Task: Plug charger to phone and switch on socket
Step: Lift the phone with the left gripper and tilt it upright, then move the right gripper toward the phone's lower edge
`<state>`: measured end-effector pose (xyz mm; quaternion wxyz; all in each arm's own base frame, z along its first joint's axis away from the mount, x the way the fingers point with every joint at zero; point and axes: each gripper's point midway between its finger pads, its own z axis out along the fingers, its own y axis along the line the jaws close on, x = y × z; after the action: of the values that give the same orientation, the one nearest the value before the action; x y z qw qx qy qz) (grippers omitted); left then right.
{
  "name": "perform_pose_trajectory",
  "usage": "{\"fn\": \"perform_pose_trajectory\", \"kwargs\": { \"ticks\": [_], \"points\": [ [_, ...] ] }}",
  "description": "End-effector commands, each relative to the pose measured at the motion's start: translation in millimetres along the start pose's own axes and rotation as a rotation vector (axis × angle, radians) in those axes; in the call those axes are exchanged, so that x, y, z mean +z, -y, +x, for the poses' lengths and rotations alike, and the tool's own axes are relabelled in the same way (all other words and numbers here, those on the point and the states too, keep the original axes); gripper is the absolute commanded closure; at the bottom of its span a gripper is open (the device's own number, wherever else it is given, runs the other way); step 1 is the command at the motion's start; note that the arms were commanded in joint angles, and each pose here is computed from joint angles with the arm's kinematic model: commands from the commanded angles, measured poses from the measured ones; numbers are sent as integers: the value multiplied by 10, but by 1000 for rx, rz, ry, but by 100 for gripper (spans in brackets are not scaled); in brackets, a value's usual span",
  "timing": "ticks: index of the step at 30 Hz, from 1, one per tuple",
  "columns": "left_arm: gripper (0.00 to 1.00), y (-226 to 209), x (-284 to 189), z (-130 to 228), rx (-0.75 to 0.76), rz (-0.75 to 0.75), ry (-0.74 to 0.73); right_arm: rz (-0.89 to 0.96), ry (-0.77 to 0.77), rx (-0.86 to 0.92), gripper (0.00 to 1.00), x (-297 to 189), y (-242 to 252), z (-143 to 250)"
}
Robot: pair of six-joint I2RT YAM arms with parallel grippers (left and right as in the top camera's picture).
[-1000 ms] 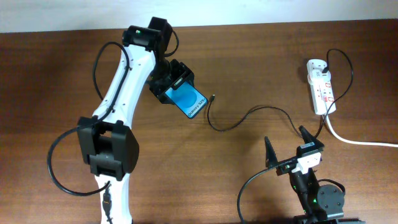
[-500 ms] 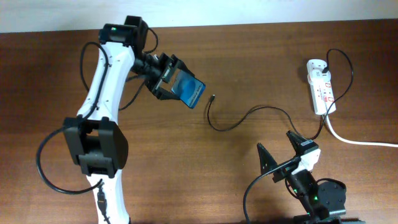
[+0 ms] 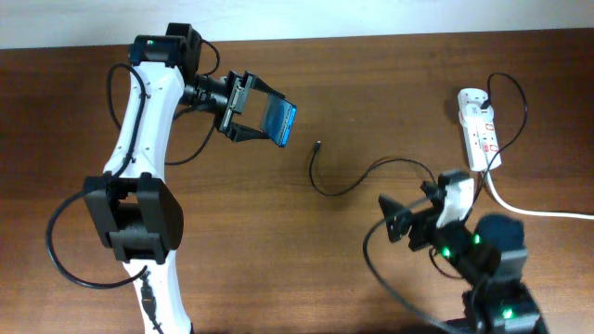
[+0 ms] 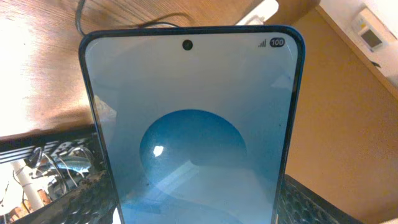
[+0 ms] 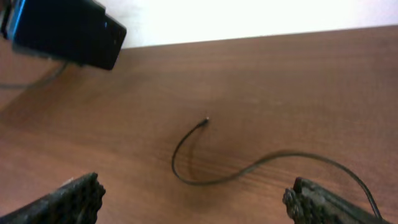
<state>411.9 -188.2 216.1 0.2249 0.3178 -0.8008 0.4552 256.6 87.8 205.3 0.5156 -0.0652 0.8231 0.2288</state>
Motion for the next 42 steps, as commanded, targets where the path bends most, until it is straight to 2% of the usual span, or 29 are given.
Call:
{"fn": "perform_pose_trajectory", "kwargs": {
  "ticks": [1, 9, 19, 22, 26, 28, 30, 33, 37, 42],
  "points": [
    [100, 134, -38, 110, 30, 57, -49, -48, -69, 28, 2, 54, -147, -300],
    [100, 90, -31, 213, -29, 49, -88, -324, -257, 121, 2, 252, -543, -262],
    [100, 33, -34, 244, -69, 28, -94, -460, -395, 238, 2, 482, -618, -9],
    [100, -67, -17, 151, -77, -31, -35, -447, -394, 313, 2, 548, -601, -56],
    [100, -451, -34, -234, -215, -256, 238, -403, -354, 384, 0, 624, -547, -181],
    [100, -485, -10, -298, -218, -292, 294, -326, -337, 441, 1, 686, -437, -209],
    [100, -431, 76, -297, -176, -293, 302, -258, -323, 527, 5, 737, -341, -237],
    [100, -430, 213, -299, -177, -333, 357, -215, -316, 663, 18, 807, -280, -273],
    [100, -500, 317, -296, -224, -395, 443, -188, -332, 716, 22, 892, -220, -216],
    [100, -511, 473, -199, -260, -417, 462, -195, -400, 713, 24, 1067, -306, -16]
  ]
}}
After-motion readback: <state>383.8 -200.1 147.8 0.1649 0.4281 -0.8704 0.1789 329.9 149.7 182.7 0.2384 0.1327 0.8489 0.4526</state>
